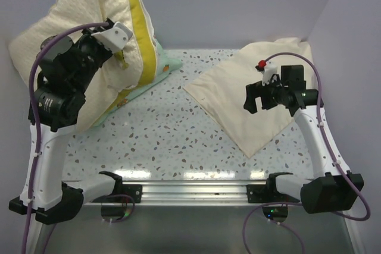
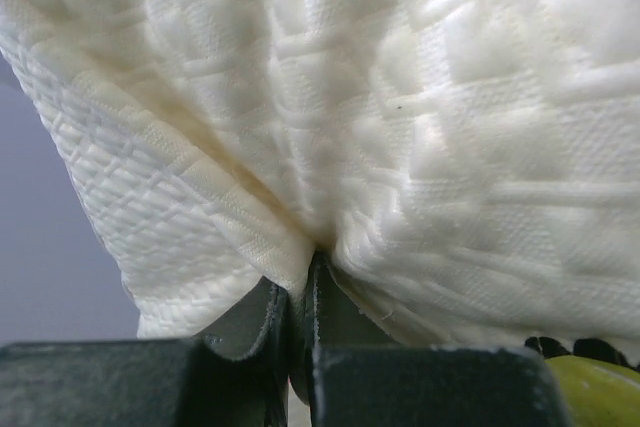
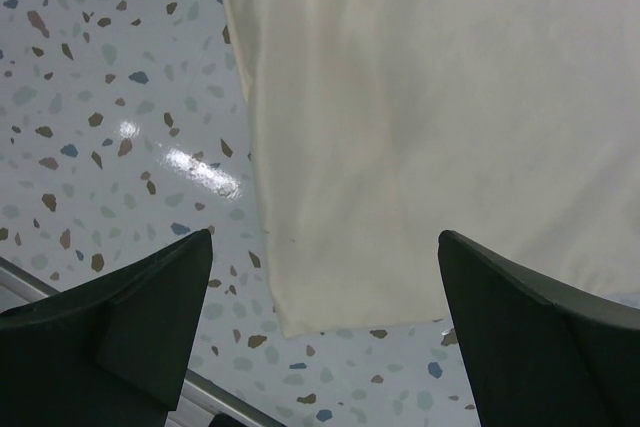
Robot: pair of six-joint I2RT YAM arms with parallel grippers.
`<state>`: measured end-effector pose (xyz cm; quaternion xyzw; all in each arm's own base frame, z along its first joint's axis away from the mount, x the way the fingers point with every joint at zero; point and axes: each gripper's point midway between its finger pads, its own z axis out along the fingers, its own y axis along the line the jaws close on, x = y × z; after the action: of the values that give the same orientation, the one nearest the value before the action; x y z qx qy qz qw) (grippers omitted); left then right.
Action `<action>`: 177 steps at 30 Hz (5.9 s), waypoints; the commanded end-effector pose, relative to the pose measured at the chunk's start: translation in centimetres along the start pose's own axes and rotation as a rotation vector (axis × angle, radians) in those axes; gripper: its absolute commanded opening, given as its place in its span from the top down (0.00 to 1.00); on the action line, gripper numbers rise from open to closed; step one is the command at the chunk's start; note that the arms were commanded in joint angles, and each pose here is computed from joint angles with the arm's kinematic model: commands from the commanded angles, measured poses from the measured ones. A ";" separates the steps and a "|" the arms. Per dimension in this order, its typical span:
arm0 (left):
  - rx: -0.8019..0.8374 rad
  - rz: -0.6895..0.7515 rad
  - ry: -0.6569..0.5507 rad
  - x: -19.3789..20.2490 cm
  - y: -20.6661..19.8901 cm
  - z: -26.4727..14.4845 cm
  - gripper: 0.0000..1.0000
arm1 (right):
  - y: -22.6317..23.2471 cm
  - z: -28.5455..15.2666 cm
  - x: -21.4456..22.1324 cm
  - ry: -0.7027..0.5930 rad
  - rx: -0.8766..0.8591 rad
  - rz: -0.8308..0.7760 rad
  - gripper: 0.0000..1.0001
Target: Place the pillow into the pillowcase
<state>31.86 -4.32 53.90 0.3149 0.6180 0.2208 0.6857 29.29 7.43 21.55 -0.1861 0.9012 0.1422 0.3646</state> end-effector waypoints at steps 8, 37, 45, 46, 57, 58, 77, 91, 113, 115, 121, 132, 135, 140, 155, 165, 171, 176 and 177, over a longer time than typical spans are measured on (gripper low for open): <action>0.637 -0.093 0.374 18.0 -24.7 0.5 1.00 | -0.2 1.0 0.2 0.000 -0.016 -0.003 0.09; 1.214 -0.435 0.191 20.4 -38.5 -5.3 1.00 | 5.7 19.4 4.8 0.333 -0.096 -0.080 0.38; 1.274 -0.404 0.160 20.4 -39.0 -6.2 1.00 | 6.5 20.3 4.3 0.358 -0.141 -0.059 0.93; 1.297 -0.405 0.163 20.4 -39.1 -6.7 1.00 | 6.7 19.9 3.8 0.348 -0.151 -0.056 1.00; 1.503 -0.296 0.075 16.7 -41.4 -7.8 1.00 | 9.1 13.7 -3.4 0.151 -0.255 0.031 1.00; 1.512 -0.293 0.084 16.7 -41.8 -7.5 1.00 | 9.1 13.4 -3.5 0.147 -0.254 0.034 1.00; 1.339 -0.550 0.041 8.3 -46.3 3.5 1.00 | 11.7 9.5 -2.0 0.159 -0.424 0.046 1.00; 0.634 -0.717 0.182 11.9 -44.6 13.6 1.00 | 11.5 10.3 -0.7 0.223 -0.423 0.061 1.00; 0.448 -0.867 0.355 12.4 -44.5 15.2 1.00 | 14.9 8.7 -6.4 0.106 -0.650 0.265 1.00; 0.645 -1.000 0.264 9.7 -46.0 13.9 0.97 | 14.7 9.7 -6.2 0.105 -0.644 0.295 1.00; 1.019 -1.106 0.017 4.0 -43.5 6.8 0.54 | 12.7 13.4 -3.9 0.154 -0.531 0.316 1.00; 1.080 -0.276 0.006 13.2 -45.8 -2.0 0.00 | 11.3 14.3 -3.5 0.148 -0.434 0.301 1.00; 1.090 -0.142 0.008 14.9 -47.5 -3.9 0.00 | 11.2 14.5 -3.5 0.152 -0.433 0.309 1.00; 1.012 0.014 0.026 17.0 -49.8 -4.2 0.00 | 11.5 14.4 -3.2 0.166 -0.445 0.321 1.00; 1.018 -0.337 -0.335 1.9 -44.8 -2.3 1.00 | 13.8 11.8 -6.0 0.108 -0.561 0.388 1.00; 0.891 -0.465 -0.328 0.1 -45.6 -0.4 1.00 | 17.3 8.1 -9.7 0.026 -0.683 0.493 1.00; 0.779 -0.580 -0.173 2.7 -44.6 1.6 1.00 | 16.3 7.6 -7.1 0.063 -0.604 0.465 1.00; 0.788 -0.617 -0.325 -1.8 -44.8 0.3 1.00 | 17.5 8.5 -6.9 0.067 -0.673 0.585 1.00; 0.795 -0.598 -0.334 -2.1 -45.9 0.2 1.00 | 18.0 8.5 -7.0 0.074 -0.690 0.591 1.00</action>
<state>27.55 -34.71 15.42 0.4273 0.6868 -0.2497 0.5324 31.67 26.82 20.44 -0.0392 0.8543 0.4795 0.1965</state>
